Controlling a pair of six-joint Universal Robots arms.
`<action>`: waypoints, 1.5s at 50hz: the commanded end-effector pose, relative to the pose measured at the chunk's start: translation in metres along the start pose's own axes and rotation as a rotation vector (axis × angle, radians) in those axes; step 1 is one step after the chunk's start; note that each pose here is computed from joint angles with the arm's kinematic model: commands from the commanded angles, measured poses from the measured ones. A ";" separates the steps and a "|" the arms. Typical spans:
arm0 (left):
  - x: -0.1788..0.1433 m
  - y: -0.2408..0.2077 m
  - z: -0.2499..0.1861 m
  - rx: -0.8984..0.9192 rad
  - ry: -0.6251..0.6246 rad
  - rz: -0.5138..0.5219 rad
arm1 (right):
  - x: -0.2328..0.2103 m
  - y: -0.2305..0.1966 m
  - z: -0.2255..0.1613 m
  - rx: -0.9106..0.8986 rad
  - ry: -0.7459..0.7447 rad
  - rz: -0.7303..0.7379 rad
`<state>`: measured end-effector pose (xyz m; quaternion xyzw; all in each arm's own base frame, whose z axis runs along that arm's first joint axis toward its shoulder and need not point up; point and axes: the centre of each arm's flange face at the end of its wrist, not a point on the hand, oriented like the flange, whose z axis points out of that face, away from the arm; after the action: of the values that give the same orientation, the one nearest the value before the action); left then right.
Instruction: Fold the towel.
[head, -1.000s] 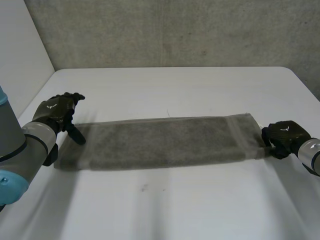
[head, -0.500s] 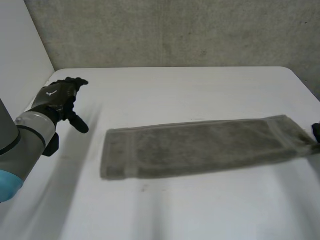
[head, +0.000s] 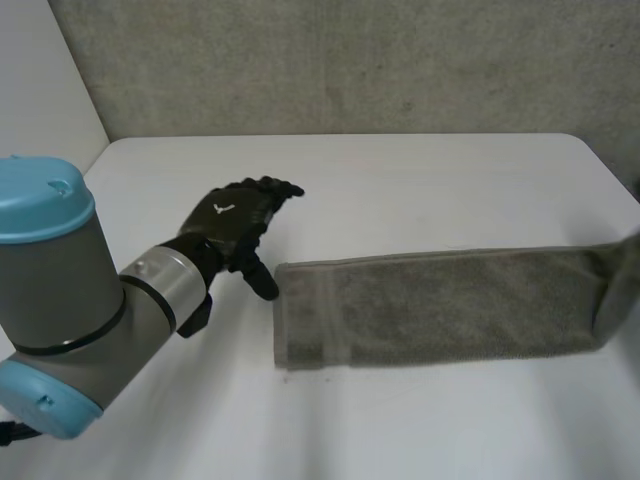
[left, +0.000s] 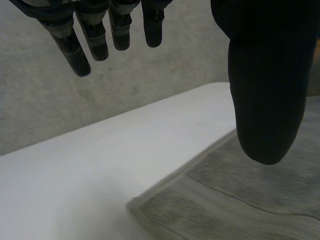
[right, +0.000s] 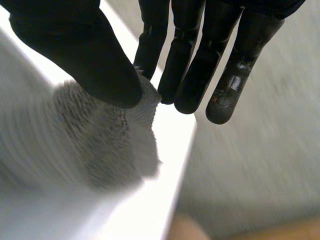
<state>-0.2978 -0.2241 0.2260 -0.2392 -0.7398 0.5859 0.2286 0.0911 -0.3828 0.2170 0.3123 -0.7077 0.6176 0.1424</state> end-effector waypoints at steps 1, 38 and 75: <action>0.009 -0.004 -0.011 -0.011 0.016 -0.006 | -0.128 -0.097 -0.036 0.245 -0.293 -0.010; -0.016 0.006 0.014 -0.006 -0.103 -0.013 | -0.216 -0.096 -0.111 0.139 -0.516 0.111; 0.030 0.029 0.009 -0.053 -0.144 0.043 | -0.201 -0.080 -0.098 0.308 -0.428 -0.028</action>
<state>-0.3279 -0.2049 0.1625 -0.2365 -0.7885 0.5488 0.1452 0.2181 -0.2713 0.1539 0.4120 -0.6863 0.5994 -0.0091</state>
